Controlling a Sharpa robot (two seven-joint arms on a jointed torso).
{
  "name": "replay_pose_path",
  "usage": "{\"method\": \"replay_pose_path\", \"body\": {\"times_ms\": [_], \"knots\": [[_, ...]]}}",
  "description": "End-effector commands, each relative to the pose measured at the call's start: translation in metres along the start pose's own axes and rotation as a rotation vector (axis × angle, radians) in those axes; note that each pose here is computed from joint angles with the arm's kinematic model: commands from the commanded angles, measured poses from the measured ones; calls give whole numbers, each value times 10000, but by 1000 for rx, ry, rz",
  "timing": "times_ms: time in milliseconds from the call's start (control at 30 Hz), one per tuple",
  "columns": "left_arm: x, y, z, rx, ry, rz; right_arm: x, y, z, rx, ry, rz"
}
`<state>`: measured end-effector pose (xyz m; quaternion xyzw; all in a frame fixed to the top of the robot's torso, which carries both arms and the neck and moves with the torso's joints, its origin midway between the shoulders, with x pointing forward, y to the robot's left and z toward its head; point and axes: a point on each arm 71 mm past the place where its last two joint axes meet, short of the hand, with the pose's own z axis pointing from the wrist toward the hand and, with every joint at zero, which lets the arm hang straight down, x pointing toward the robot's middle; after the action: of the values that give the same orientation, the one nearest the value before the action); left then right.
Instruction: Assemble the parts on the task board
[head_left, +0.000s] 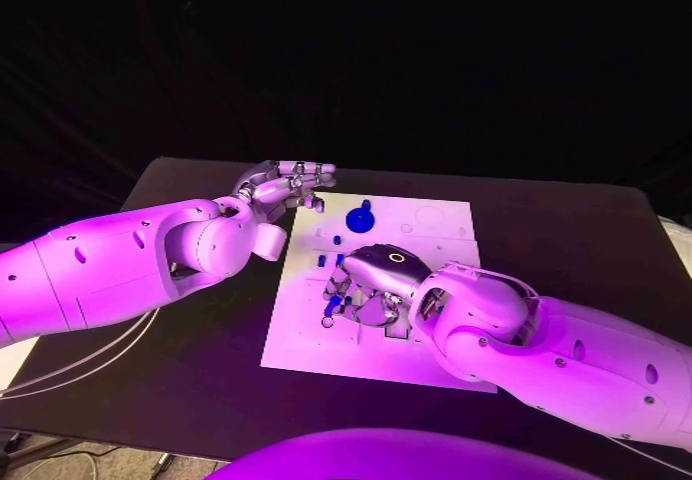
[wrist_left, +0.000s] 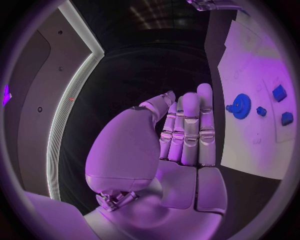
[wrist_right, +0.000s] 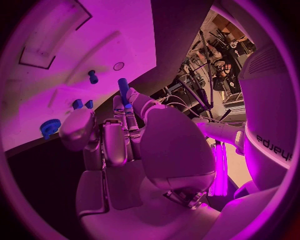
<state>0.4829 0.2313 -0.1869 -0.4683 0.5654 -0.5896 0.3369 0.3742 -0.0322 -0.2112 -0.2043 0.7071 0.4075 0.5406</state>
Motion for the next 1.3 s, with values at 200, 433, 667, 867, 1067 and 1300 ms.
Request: {"method": "replay_pose_path", "body": {"times_ms": [200,433,667,867,1067,1300], "knots": [[36,-5,6,9,26,-4,156,2,71,-25,51,-32],[41,-3,11,9,27,-5,207,-5,87,-21,74,-36],[41,-2,13,8,28,-5,224,-41,89,0,83,-66],[40,-1,13,7,29,-5,213,-52,87,13,67,-105],[38,-1,14,7,29,-5,197,-36,86,14,47,-125],[40,0,14,6,31,-6,212,-14,97,14,69,-135]]}}
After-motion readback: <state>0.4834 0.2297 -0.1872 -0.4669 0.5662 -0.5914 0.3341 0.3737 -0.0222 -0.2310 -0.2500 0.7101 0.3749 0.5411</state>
